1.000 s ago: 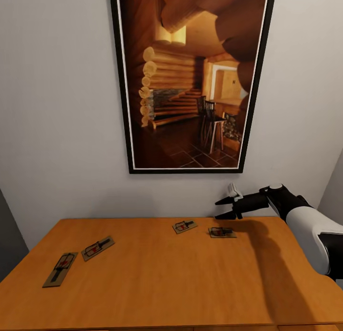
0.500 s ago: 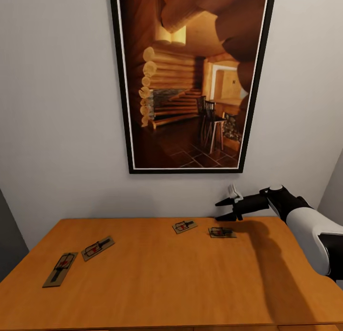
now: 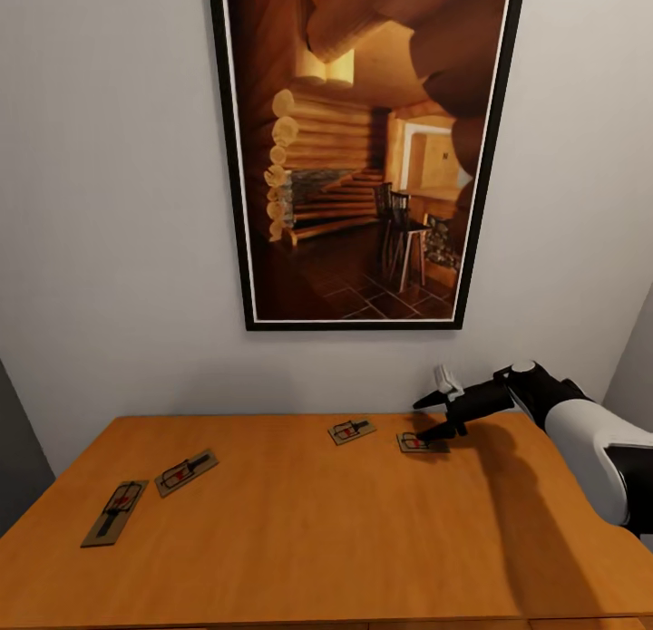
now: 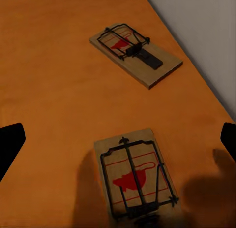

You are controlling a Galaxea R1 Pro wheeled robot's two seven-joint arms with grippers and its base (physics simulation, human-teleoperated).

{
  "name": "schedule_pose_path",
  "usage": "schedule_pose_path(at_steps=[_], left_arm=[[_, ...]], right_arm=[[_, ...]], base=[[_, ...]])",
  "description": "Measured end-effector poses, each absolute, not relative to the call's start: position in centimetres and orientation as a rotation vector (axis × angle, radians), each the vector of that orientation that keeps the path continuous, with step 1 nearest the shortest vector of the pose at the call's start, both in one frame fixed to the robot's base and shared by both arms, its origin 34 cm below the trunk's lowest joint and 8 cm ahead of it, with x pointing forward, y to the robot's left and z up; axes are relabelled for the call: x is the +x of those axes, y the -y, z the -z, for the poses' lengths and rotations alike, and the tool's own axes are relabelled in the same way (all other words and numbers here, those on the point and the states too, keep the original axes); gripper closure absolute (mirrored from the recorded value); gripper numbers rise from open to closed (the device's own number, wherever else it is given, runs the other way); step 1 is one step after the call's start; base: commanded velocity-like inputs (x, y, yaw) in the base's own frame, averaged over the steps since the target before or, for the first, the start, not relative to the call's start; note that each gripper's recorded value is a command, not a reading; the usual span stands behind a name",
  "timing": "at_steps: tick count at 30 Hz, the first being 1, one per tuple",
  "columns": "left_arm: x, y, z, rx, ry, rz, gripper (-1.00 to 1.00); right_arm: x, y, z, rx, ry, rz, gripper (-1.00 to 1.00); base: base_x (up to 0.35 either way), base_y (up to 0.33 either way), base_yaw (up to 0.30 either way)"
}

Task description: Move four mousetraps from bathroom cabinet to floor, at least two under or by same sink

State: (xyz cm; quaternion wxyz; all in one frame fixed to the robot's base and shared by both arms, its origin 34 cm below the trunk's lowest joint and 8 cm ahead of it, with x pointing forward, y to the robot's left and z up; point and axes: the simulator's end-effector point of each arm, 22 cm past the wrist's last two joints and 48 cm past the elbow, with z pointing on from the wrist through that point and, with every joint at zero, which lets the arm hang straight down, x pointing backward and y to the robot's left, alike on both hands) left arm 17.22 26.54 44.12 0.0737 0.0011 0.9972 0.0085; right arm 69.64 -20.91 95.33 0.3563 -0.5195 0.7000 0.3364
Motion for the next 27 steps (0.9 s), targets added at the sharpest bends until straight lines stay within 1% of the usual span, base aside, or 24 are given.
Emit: schedule_pose_path(at_steps=[27], left_arm=[[17.2, -26.5, -44.1, 0.003, -2.994, -0.025, -1.0]], right_arm=[[68.8, 21.9, -93.7, -1.376, -1.807, -0.861, -1.0]], base=[[0.0, 0.0, 0.0]])
